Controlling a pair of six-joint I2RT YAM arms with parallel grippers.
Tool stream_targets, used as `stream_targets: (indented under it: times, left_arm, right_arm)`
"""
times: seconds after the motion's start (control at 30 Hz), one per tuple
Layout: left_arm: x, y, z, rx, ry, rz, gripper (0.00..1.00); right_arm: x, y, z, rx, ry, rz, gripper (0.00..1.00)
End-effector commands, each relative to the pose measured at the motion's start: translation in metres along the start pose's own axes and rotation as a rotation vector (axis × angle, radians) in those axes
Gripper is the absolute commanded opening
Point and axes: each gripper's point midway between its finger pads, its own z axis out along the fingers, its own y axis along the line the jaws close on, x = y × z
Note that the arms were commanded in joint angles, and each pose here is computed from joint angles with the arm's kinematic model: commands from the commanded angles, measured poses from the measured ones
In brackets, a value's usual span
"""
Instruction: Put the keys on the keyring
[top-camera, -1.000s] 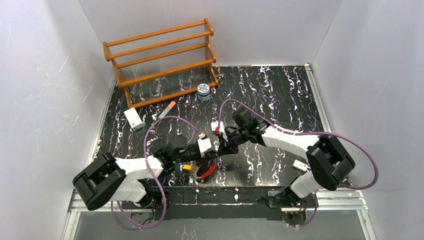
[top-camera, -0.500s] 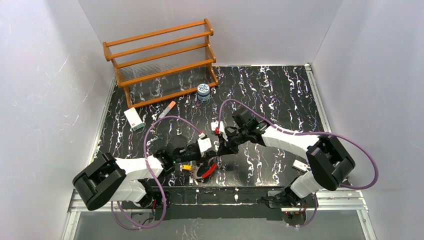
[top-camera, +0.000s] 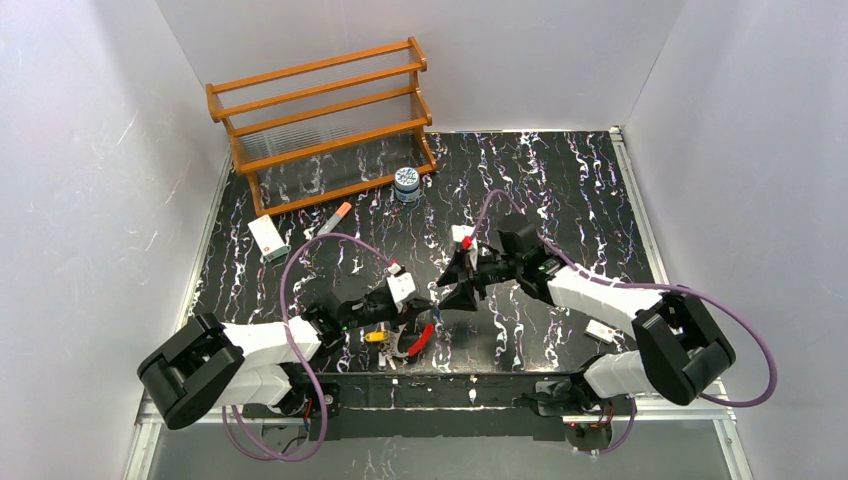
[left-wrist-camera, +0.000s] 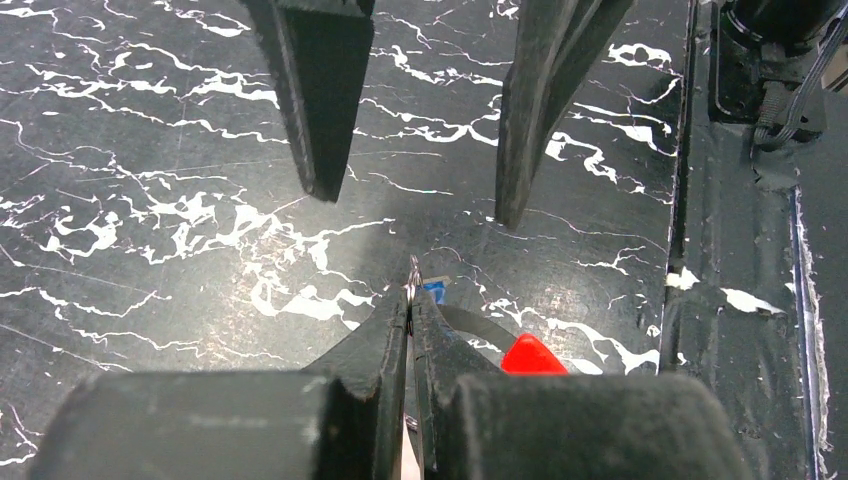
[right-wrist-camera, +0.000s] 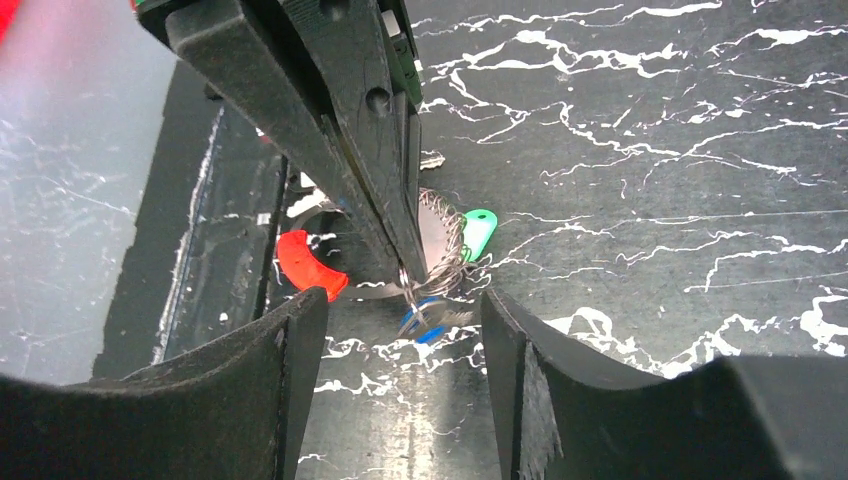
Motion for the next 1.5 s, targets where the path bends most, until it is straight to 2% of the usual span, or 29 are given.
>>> stream_targets:
  times: [0.0, 0.13, 0.3, 0.47, 0.57, 0.67, 0.77, 0.87, 0.93, 1.03, 1.1, 1.23, 1.47]
  left_arm:
    - [-0.023, 0.002, -0.004, -0.028, -0.111, 0.001, 0.0]
    - [-0.033, -0.009, -0.005, 0.029, -0.159, 0.018, 0.0]
    - [-0.032, -0.012, -0.006, 0.037, -0.159, -0.025, 0.0]
    - [-0.031, -0.009, -0.006, 0.002, -0.12, -0.166, 0.0]
    - [-0.023, -0.006, -0.006, -0.027, -0.099, -0.22, 0.0]
    - [-0.016, 0.006, -0.001, -0.093, -0.082, -0.264, 0.0]
    - [-0.012, 0.004, 0.013, -0.029, -0.055, -0.166, 0.0]
    - [-0.008, 0.004, 0.026, 0.01, -0.053, -0.132, 0.0]
    - [-0.004, 0.013, 0.031, -0.042, -0.047, -0.179, 0.0]
    - [-0.005, 0.029, 0.028, -0.153, -0.1, -0.239, 0.0]
    - [-0.006, 0.034, 0.027, -0.181, -0.118, -0.226, 0.0]
    - [-0.009, 0.035, 0.031, -0.168, -0.118, -0.201, 0.0]
    - [-0.016, 0.037, 0.032, -0.169, -0.132, -0.179, 0.0]
  right_arm:
    - [-0.029, 0.008, -0.011, -0.038, -0.147, -0.028, 0.65]
    - [-0.028, 0.011, -0.016, -0.046, -0.167, -0.034, 0.64]
    - [-0.018, 0.009, -0.016, -0.009, -0.169, 0.027, 0.66]
    - [-0.026, -0.018, -0.028, 0.214, -0.214, 0.167, 0.88]
    - [-0.031, -0.022, -0.034, 0.272, -0.218, 0.204, 0.98]
    - [-0.025, -0.014, -0.032, 0.214, -0.151, 0.226, 0.99]
    - [-0.01, -0.018, -0.028, 0.217, -0.119, 0.243, 0.99]
    - [-0.008, -0.032, -0.026, 0.274, -0.186, 0.254, 0.99]
    - [-0.015, -0.044, -0.024, 0.303, -0.284, 0.259, 0.99]
    - [-0.011, -0.055, -0.019, 0.289, -0.265, 0.328, 0.99]
    - [-0.011, -0.062, -0.021, 0.321, -0.242, 0.328, 0.99]
    - [-0.017, -0.073, -0.04, 0.425, -0.272, 0.296, 0.99]
    - [-0.007, -0.066, -0.045, 0.422, -0.276, 0.31, 0.99]
